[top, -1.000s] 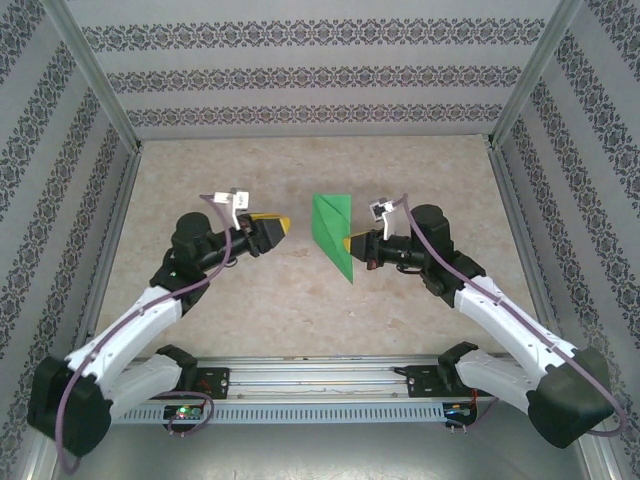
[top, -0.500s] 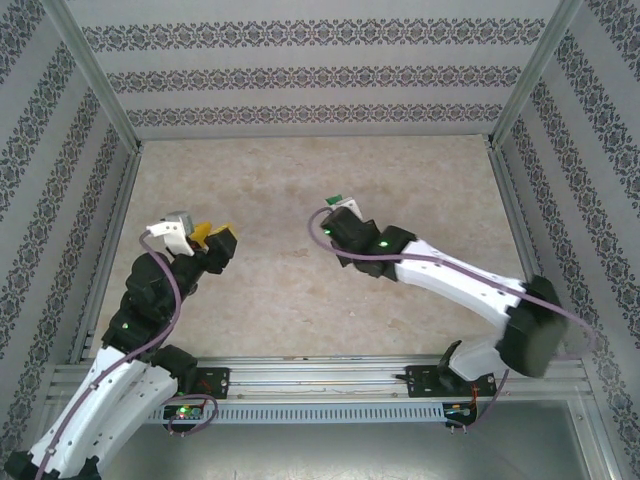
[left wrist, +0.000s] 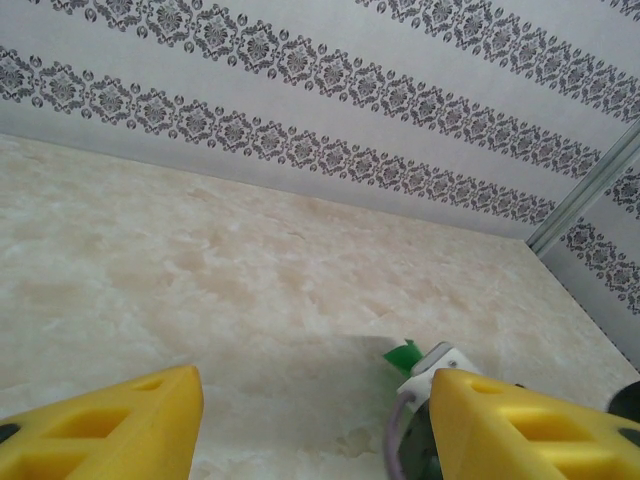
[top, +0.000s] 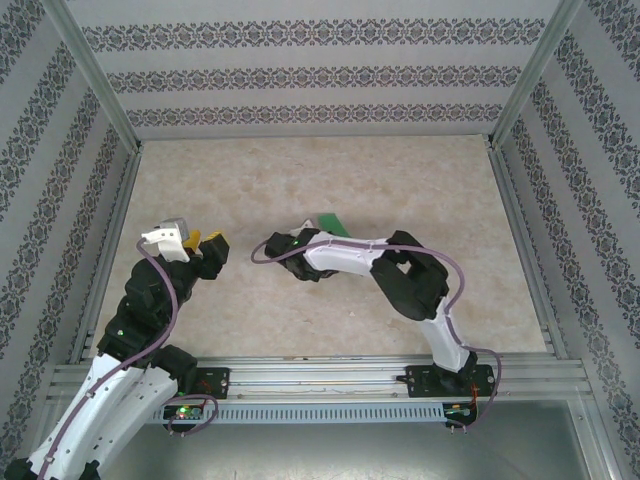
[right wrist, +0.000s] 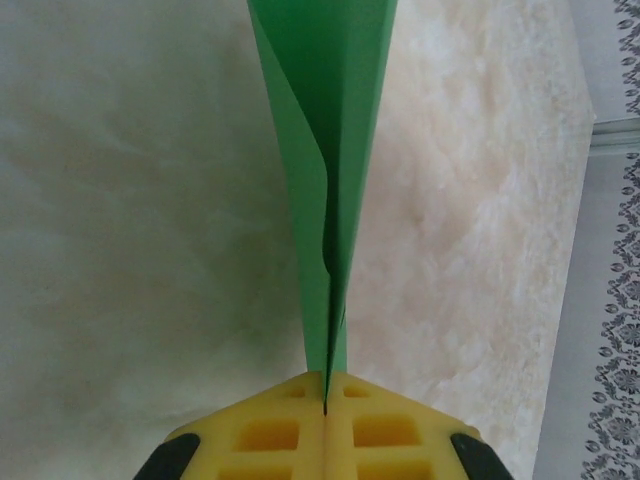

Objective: Fold a paper plane with a square sheet of paper (fold left side to right side)
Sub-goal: Turn over the paper at the center of the table, then fold the wing for the fifth time at the center of the table.

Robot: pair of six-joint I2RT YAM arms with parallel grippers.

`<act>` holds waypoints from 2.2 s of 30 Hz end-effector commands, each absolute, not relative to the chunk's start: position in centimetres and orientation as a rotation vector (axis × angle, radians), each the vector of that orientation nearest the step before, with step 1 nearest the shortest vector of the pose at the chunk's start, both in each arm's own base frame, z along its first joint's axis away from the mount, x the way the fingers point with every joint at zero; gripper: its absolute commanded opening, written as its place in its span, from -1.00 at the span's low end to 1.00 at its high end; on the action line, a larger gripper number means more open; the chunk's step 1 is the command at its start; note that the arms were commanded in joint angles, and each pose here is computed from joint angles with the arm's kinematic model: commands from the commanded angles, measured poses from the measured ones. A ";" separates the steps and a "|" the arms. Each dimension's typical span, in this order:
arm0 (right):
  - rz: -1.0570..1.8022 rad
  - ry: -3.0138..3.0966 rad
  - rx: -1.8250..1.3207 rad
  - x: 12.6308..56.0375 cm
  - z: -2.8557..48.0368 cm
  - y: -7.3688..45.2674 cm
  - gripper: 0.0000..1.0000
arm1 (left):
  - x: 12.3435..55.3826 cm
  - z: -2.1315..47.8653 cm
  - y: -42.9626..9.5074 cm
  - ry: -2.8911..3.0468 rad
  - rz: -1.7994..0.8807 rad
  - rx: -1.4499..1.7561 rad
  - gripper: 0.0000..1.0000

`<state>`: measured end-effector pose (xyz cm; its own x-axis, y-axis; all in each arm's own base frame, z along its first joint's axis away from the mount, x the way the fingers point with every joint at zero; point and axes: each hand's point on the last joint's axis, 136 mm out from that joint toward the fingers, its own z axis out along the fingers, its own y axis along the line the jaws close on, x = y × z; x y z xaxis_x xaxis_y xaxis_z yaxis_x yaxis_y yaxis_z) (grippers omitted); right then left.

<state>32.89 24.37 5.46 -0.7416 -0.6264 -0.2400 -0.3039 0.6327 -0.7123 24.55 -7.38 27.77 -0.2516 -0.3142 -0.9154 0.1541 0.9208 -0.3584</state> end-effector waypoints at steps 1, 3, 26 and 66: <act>-0.947 2.412 -0.738 32.4 5.3 24.6 -0.77 | 24.6 26.5 -7.2 1.809 -0.416 -0.110 0.24; -0.916 2.455 -0.745 31.9 4.7 25.0 -0.64 | 24.7 26.3 -7.4 1.817 -0.422 -0.105 0.24; -0.177 2.562 -0.402 27.8 12.9 22.1 0.80 | 28.7 21.3 -14.4 2.017 -0.800 -0.133 0.30; 0.656 2.455 0.527 26.5 4.6 7.1 0.96 | 35.6 9.8 -30.6 2.316 -1.102 -0.158 0.18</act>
<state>26.25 6.96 4.53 -0.7783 0.4927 -0.3892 0.2480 0.8107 0.5303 34.67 -29.28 9.43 -0.8428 -0.3078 -0.4414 0.1345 0.6738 -0.7266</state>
